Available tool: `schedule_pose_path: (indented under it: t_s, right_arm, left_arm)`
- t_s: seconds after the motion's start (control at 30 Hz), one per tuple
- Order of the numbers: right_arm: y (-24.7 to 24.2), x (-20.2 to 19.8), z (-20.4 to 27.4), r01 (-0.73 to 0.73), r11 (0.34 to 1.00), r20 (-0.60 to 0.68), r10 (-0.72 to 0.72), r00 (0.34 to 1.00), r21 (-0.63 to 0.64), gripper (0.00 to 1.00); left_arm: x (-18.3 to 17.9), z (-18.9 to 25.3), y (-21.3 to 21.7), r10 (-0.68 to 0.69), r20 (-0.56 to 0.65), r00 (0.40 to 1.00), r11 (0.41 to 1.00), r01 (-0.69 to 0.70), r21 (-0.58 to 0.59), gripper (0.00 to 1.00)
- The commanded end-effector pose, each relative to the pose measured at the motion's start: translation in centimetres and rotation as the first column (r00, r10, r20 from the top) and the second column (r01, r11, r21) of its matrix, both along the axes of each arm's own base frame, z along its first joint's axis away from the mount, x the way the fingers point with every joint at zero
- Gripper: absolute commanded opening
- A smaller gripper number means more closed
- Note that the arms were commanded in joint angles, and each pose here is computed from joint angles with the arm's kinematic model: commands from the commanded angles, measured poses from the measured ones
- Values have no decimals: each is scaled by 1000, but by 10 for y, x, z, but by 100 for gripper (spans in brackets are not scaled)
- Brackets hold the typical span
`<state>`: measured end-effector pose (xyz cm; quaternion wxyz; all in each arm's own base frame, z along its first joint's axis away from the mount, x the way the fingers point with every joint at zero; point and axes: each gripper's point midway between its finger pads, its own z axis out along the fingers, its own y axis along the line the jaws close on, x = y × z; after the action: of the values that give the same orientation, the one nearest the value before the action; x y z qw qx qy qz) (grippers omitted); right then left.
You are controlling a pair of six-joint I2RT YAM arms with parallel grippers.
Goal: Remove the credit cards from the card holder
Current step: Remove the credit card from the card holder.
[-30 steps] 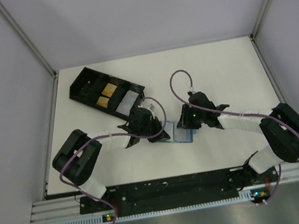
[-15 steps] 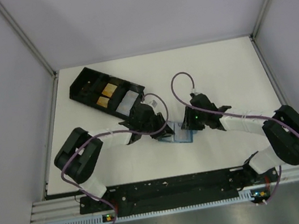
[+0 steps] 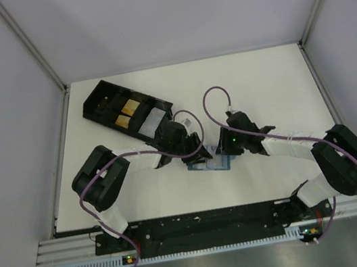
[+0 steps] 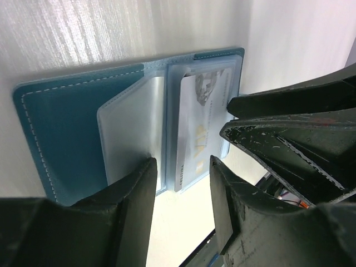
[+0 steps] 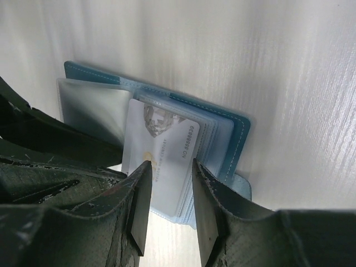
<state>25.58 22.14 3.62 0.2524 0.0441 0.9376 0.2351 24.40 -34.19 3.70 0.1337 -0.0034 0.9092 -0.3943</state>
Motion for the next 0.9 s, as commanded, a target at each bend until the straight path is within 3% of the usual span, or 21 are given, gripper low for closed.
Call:
schedule_pose_path:
  t_s: [0.0, 0.3, 0.53, 0.87]
  right_arm:
    - [2, 0, -7, -16, 1000, -9, 16, 1000, 5, 35]
    - [2, -2, -12, -19, 1000, -21, 19, 1000, 6, 35]
    - [0, -3, -15, -9, 1000, -28, 9, 1000, -3, 34]
    - [-10, -9, -30, 1, 998, -69, -5, 998, -64, 13]
  left_arm:
    - [5, 8, -9, -17, 15, 1000, 998, 18, -57, 48]
    - [1, 9, -13, -19, 6, 1000, 995, 19, -100, 39]
    - [-3, 4, -9, -4, -14, 1000, 994, 2, -108, 19]
    - [-6, 2, 1, 24, -23, 999, 993, -27, -117, 8]
